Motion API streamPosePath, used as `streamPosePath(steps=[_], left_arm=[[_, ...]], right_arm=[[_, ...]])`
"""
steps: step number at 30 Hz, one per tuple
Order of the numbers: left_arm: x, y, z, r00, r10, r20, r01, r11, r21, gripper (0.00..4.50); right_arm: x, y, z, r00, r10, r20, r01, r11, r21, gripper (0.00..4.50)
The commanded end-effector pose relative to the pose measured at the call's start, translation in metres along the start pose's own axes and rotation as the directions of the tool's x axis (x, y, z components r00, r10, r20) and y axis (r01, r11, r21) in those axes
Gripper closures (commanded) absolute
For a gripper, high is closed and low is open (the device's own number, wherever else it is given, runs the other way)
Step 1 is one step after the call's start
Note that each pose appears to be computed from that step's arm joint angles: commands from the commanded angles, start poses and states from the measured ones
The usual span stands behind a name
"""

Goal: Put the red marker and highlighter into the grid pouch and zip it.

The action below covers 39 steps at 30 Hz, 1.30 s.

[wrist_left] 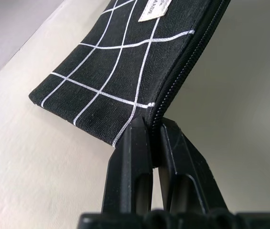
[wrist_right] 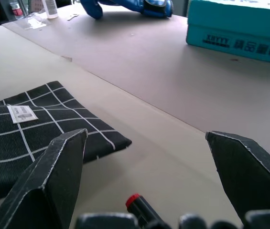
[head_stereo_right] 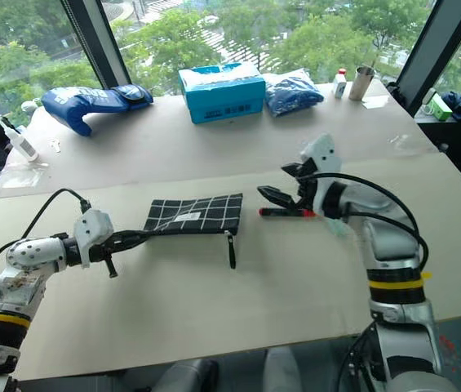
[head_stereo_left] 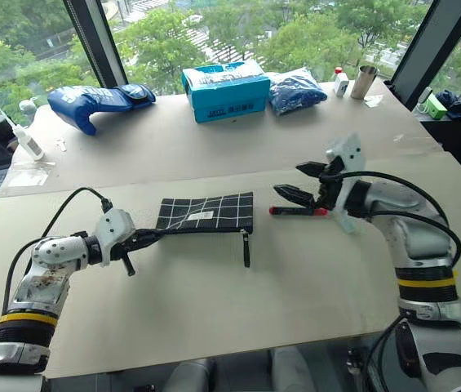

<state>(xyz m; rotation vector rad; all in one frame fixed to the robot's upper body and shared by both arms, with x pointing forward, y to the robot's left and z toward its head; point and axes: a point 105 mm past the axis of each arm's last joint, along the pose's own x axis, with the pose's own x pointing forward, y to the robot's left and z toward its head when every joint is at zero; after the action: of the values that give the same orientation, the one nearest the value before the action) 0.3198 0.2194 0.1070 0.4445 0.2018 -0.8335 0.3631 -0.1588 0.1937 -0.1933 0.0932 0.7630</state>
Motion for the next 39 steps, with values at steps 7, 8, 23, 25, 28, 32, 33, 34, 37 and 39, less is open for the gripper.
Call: streamPosePath(steps=[7, 8, 23, 25, 28, 32, 33, 34, 37, 39], left_arm=[[0.014, 0.006, 0.048, 0.98, 0.199, 0.0, -0.198, 0.976, -0.094, 4.5], [0.014, 0.005, 0.05, 0.98, 0.199, -0.001, -0.198, 0.975, -0.098, 4.5], [0.016, 0.006, 0.046, 0.969, 0.237, -0.067, -0.242, 0.966, -0.085, 4.5], [0.017, 0.005, 0.046, 0.97, 0.236, -0.066, -0.241, 0.966, -0.091, 4.5], [0.019, 0.003, 0.046, 0.97, 0.233, -0.064, -0.238, 0.966, -0.099, 4.5], [0.021, 0.001, 0.047, 0.972, 0.228, -0.062, -0.234, 0.967, -0.103, 4.5], [0.022, 0.001, 0.047, 0.972, 0.228, -0.06, -0.233, 0.967, -0.106, 4.5], [0.022, 0.001, 0.047, 0.972, 0.227, -0.058, -0.233, 0.967, -0.107, 4.5], [0.022, 0.0, 0.048, 0.972, 0.227, -0.057, -0.232, 0.966, -0.11, 4.5], [0.022, 0.0, 0.048, 0.972, 0.229, -0.056, -0.234, 0.966, -0.113, 4.5]], right_arm=[[0.011, 0.023, -0.003, 1.0, -0.013, -0.01, 0.013, 0.998, -0.055, 0.24], [0.016, 0.025, -0.005, 1.0, -0.023, -0.015, 0.023, 0.998, -0.054, 0.24], [0.066, 0.051, -0.023, 0.998, -0.037, -0.05, 0.035, 0.999, -0.033, 0.24], [0.072, 0.053, -0.023, 0.998, -0.037, -0.047, 0.036, 0.999, -0.031, 0.24], [0.081, 0.055, -0.021, 0.998, -0.047, -0.038, 0.047, 0.999, -0.016, 0.24], [0.092, 0.056, -0.02, 0.998, -0.06, -0.033, 0.06, 0.998, -0.014, 0.24], [0.095, 0.055, -0.02, 0.997, -0.069, -0.033, 0.069, 0.997, -0.018, 0.24], [0.098, 0.054, -0.021, 0.996, -0.077, -0.035, 0.076, 0.997, -0.02, 0.24], [0.102, 0.054, -0.021, 0.996, -0.079, -0.032, 0.078, 0.997, -0.025, 0.24], [0.103, 0.053, -0.021, 0.996, -0.087, -0.03, 0.086, 0.996, -0.023, 0.47]])
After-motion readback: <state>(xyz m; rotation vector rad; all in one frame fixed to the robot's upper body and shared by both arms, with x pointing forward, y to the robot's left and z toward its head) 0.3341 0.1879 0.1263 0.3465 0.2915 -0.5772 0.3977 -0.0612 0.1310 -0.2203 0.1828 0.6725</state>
